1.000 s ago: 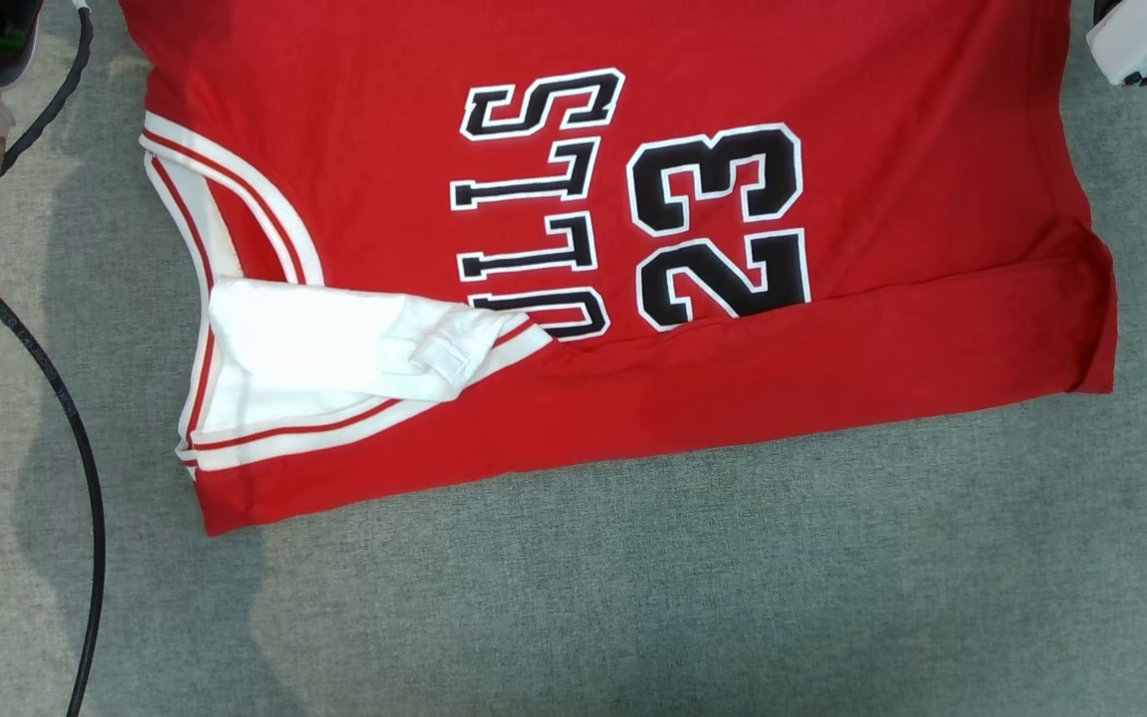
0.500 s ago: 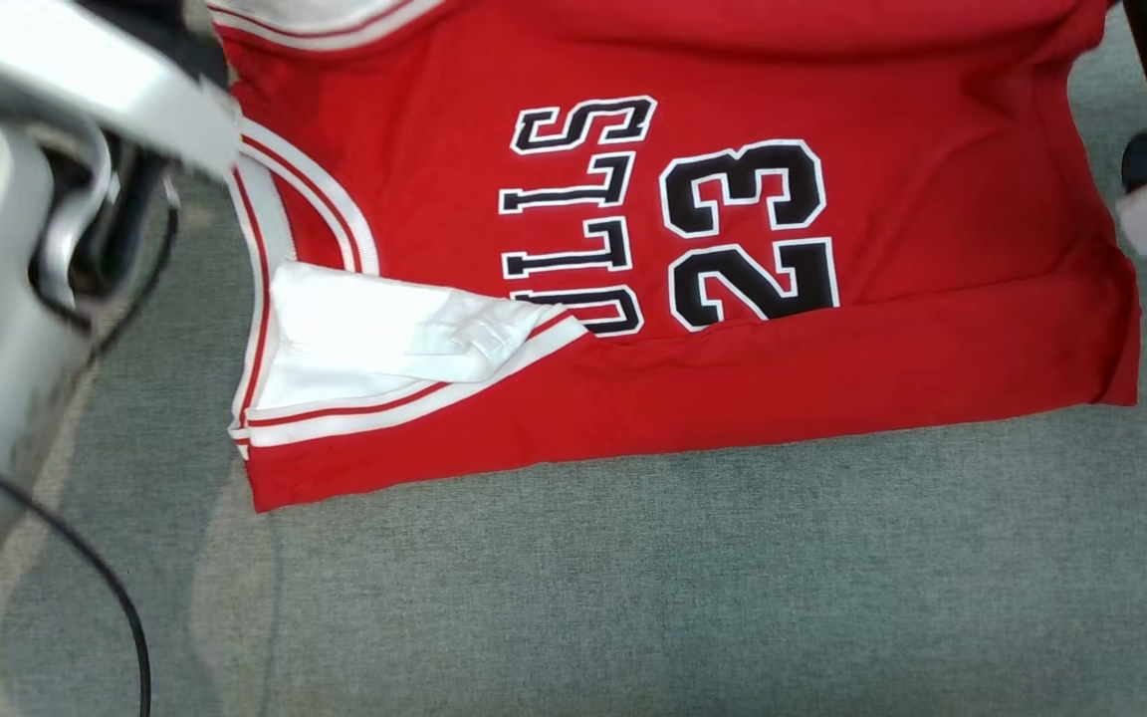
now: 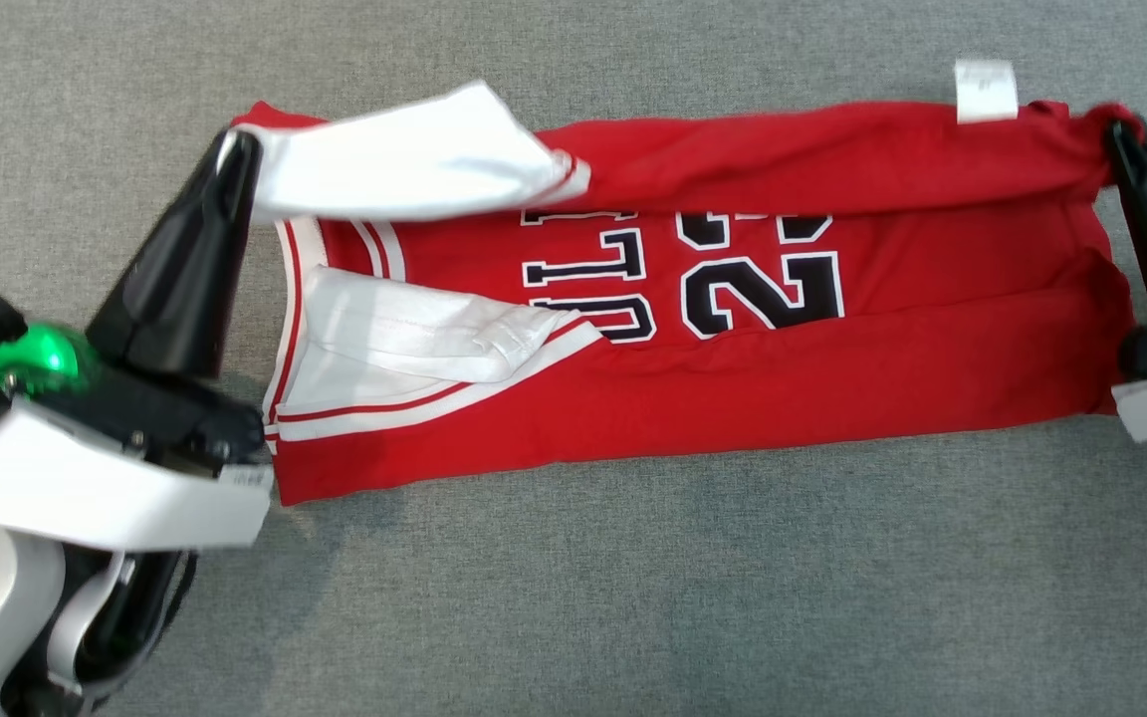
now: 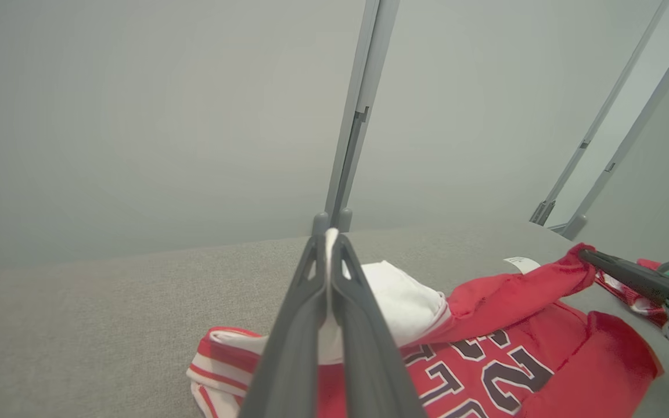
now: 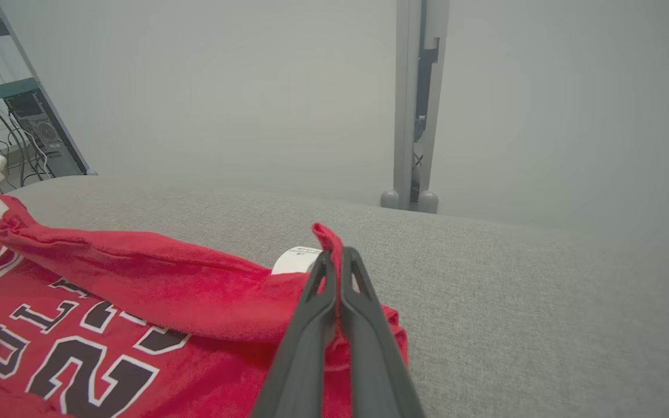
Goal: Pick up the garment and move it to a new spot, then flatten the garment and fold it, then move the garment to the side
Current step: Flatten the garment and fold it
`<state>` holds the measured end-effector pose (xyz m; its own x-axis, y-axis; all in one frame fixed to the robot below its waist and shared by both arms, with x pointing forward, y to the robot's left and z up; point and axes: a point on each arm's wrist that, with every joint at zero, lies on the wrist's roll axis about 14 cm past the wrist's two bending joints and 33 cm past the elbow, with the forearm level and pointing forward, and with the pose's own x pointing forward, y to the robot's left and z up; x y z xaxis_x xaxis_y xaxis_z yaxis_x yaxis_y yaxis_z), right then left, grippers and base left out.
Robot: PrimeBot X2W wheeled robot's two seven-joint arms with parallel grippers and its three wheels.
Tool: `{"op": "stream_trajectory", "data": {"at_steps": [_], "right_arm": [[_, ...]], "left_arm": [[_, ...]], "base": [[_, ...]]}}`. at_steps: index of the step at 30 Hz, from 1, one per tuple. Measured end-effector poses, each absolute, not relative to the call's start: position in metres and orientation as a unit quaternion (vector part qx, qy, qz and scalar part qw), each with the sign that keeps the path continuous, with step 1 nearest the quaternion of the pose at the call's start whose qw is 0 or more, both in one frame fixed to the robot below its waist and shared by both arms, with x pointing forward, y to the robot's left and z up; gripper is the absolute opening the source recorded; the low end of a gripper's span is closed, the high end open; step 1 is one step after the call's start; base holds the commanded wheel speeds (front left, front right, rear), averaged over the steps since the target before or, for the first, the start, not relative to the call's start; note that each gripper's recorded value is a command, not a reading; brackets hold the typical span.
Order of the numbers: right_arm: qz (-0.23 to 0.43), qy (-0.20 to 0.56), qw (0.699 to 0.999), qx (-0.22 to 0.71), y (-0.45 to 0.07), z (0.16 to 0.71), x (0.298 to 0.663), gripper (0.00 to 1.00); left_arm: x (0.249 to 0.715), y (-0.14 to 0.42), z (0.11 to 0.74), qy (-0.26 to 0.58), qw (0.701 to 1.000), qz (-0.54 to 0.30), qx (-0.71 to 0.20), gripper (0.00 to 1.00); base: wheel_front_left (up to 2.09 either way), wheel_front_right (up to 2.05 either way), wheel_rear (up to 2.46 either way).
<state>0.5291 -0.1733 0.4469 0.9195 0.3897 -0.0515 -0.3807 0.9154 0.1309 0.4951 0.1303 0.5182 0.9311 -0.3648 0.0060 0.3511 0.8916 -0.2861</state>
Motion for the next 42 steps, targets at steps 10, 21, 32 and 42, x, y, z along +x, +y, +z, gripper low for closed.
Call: {"op": "stream_trajectory", "data": {"at_steps": [10,21,32,42], "right_arm": [[0.148,0.112,0.977,0.109,-0.180,0.403,0.500,1.00],[0.058,0.032,0.985,0.157,-0.203,0.432,0.500,1.00],[0.031,-0.039,0.993,0.108,-0.194,0.481,0.476,1.00],[0.032,-0.016,0.994,0.099,-0.187,0.481,0.450,1.00]], "left_arm": [[0.463,0.139,0.458,0.138,0.955,-0.130,-0.227,0.21],[0.476,0.159,0.468,0.069,0.977,-0.076,-0.188,1.00],[0.476,0.169,0.540,-0.085,0.990,-0.036,-0.108,1.00],[0.449,0.178,0.528,-0.067,0.993,-0.022,-0.092,1.00]], "base": [[0.00,0.00,0.00],[0.00,0.00,0.00],[0.00,0.00,0.00],[0.00,0.00,0.00]]}}
